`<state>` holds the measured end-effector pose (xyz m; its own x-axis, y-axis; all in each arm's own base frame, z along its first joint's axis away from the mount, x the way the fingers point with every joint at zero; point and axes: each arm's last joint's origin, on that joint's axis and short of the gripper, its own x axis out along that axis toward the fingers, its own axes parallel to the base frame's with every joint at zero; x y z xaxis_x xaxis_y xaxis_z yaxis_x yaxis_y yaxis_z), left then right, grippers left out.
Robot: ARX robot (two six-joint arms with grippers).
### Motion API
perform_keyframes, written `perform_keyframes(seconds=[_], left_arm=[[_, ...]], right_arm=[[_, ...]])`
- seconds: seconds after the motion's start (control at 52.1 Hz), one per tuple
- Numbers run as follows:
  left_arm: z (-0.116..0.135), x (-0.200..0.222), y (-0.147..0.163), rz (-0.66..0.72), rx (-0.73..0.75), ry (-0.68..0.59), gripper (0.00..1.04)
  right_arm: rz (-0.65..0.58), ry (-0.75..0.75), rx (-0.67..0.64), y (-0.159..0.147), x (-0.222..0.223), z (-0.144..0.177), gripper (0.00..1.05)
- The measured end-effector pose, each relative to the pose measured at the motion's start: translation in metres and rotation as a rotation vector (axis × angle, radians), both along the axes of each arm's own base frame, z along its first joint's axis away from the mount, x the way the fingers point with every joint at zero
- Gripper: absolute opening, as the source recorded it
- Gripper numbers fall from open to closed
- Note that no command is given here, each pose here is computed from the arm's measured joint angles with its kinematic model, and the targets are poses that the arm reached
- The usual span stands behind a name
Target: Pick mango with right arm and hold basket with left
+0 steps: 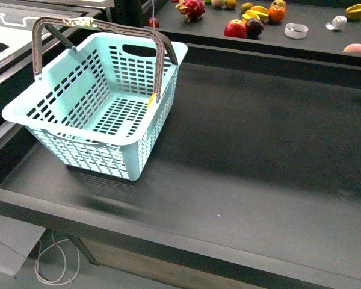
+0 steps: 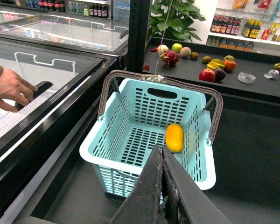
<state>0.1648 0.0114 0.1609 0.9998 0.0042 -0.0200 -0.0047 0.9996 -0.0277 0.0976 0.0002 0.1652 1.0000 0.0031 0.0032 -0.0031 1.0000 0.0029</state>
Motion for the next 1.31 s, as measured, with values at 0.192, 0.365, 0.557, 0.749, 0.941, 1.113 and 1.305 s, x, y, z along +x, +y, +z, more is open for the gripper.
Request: perform_keyframes(seconds=[0.192, 0.365, 0.557, 0.749, 0.941, 1.113, 1.305], left_arm=[[0.002, -0.014, -0.011, -0.005, 0.016, -0.009, 0.02], [0.007, -0.023, -0.011, -0.002, 0.018, -0.024, 0.02], [0.011, -0.033, -0.011, -0.002, 0.020, -0.035, 0.02], [0.012, -0.041, -0.011, -0.002, 0.020, -0.042, 0.02], [0.013, -0.048, -0.011, -0.002, 0.020, -0.044, 0.02], [0.013, -0.054, -0.011, -0.002, 0.020, -0.045, 0.02], [0.008, -0.066, -0.011, -0.002, 0.020, -0.016, 0.02]], right_arm=[[0.000, 0.000, 0.000, 0.000, 0.000, 0.000, 0.96], [0.000, 0.000, 0.000, 0.000, 0.000, 0.000, 0.96], [0.000, 0.000, 0.000, 0.000, 0.000, 0.000, 0.96], [0.000, 0.000, 0.000, 0.000, 0.000, 0.000, 0.96], [0.000, 0.000, 0.000, 0.000, 0.000, 0.000, 0.96], [0.000, 0.000, 0.000, 0.000, 0.000, 0.000, 0.96], [-0.001, 0.000, 0.000, 0.000, 0.000, 0.000, 0.96]])
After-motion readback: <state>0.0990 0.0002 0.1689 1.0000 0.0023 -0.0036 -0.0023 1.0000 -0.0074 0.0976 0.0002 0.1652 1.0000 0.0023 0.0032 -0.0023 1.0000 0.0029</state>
